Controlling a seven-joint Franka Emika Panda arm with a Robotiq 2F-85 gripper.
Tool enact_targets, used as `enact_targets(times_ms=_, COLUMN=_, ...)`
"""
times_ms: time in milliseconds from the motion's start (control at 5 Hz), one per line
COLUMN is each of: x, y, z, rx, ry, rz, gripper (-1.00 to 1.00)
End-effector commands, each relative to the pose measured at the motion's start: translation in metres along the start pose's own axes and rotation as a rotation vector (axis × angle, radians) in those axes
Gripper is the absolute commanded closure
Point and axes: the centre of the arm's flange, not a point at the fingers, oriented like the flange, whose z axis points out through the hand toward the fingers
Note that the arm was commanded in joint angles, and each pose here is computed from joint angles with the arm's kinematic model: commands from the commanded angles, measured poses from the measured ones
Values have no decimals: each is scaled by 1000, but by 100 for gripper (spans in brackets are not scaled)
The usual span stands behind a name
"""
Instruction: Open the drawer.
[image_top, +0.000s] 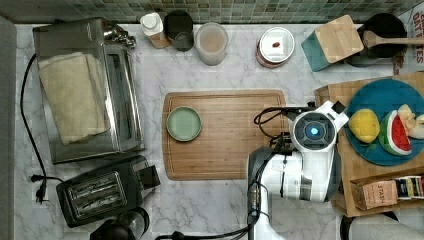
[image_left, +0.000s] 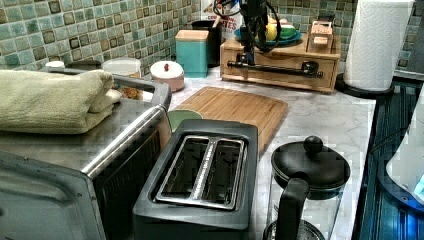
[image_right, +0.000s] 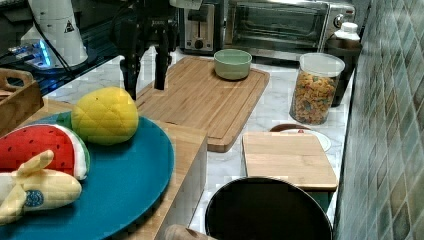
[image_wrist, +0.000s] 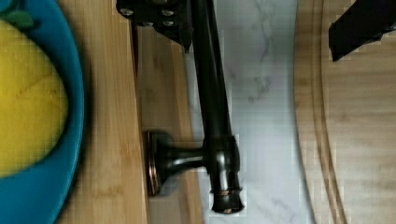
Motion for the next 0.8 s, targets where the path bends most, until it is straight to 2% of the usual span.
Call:
enact_targets(times_ms=200, x=-32, y=51, z=34, rx=-38, ry=-12, rz=39, gripper=-100)
enact_targets(times_ms=400, x=-31, y=45, z=50, rx=-2, ry=-19, rz=31, gripper=-100)
enact_targets(times_ms=600, x=-32, y=25, z=67, rx=26, ry=18, rz=65, gripper=-100)
enact_targets(times_ms=800, x=-35, y=9, z=80, rx=52, ry=30, rz=82, gripper=-100)
